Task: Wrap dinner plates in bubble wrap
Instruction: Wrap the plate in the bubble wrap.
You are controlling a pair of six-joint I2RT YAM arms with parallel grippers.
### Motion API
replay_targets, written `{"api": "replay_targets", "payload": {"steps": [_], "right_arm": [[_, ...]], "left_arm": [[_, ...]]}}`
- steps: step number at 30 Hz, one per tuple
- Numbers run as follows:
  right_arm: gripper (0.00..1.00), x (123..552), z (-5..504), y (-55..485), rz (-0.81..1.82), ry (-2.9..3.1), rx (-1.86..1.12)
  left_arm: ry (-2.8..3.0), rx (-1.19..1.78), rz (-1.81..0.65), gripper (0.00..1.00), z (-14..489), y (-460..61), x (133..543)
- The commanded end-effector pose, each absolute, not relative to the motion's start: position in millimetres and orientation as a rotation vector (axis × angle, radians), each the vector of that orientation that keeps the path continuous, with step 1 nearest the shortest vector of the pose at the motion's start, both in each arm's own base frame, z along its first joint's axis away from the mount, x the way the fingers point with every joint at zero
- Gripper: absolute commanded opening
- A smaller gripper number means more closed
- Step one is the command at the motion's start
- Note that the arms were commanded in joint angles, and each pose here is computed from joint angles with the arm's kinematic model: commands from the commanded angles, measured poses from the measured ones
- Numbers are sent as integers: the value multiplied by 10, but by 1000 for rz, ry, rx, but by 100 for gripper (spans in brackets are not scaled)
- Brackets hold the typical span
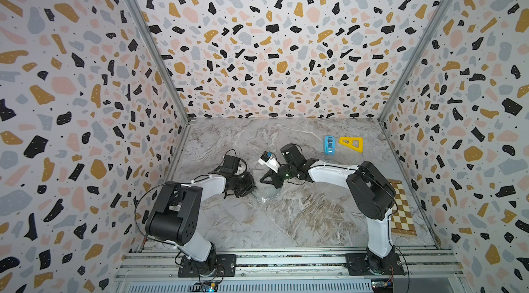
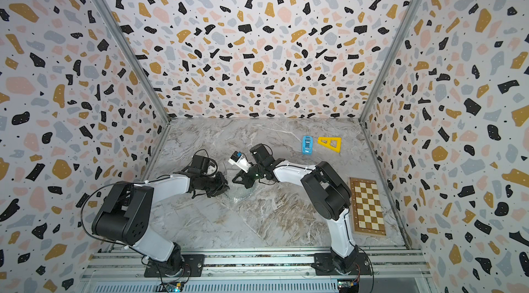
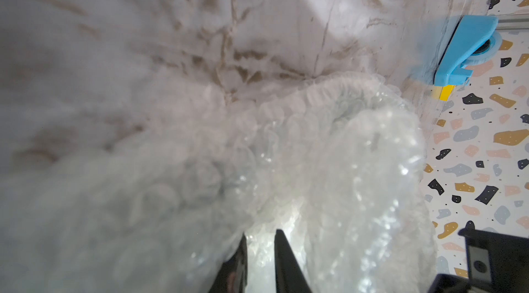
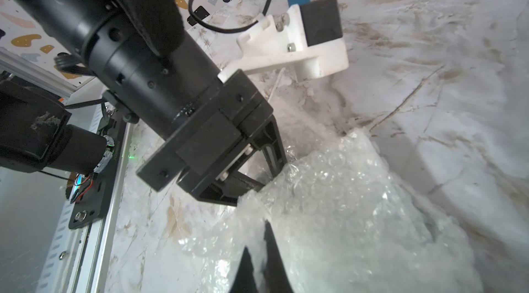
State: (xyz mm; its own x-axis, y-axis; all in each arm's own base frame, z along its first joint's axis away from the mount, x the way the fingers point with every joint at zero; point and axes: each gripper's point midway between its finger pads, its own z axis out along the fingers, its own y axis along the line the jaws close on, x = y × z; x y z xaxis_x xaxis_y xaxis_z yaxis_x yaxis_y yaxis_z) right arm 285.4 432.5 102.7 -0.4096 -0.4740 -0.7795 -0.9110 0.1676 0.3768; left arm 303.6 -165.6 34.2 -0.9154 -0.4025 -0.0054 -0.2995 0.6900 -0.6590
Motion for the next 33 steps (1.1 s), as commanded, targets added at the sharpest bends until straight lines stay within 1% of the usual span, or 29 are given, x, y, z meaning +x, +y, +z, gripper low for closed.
{"api": "replay_targets", "payload": {"steps": [1, 5, 10, 14, 20, 28, 33], "right_arm": [[0, 2958, 1274, 4361, 1117, 1916, -1208], [0, 3056, 1370, 4328, 1085, 1912, -1116], [0, 2812, 1453, 4333, 1166, 1822, -1165], [0, 2655, 1229, 4364, 1179, 1827, -1207], [0, 2667, 945, 4368, 1124, 1883, -1178], [0, 2614, 551, 4277, 1033, 1962, -1220], [5, 2566, 390, 4250, 1026, 1998, -1232]], "left_arm": [[2760, -566, -1052, 20, 281, -1687, 2977], [2764, -562, -1060, 20, 278, -1695, 2960], [2767, -559, -1071, 21, 258, -1710, 2961], [2762, -560, -1097, 21, 259, -1739, 2982], [2756, -562, -1105, 21, 279, -1741, 2975], [2759, -547, -1133, 21, 364, -1758, 2987], [2733, -518, -1145, 23, 563, -1695, 3062]]}}
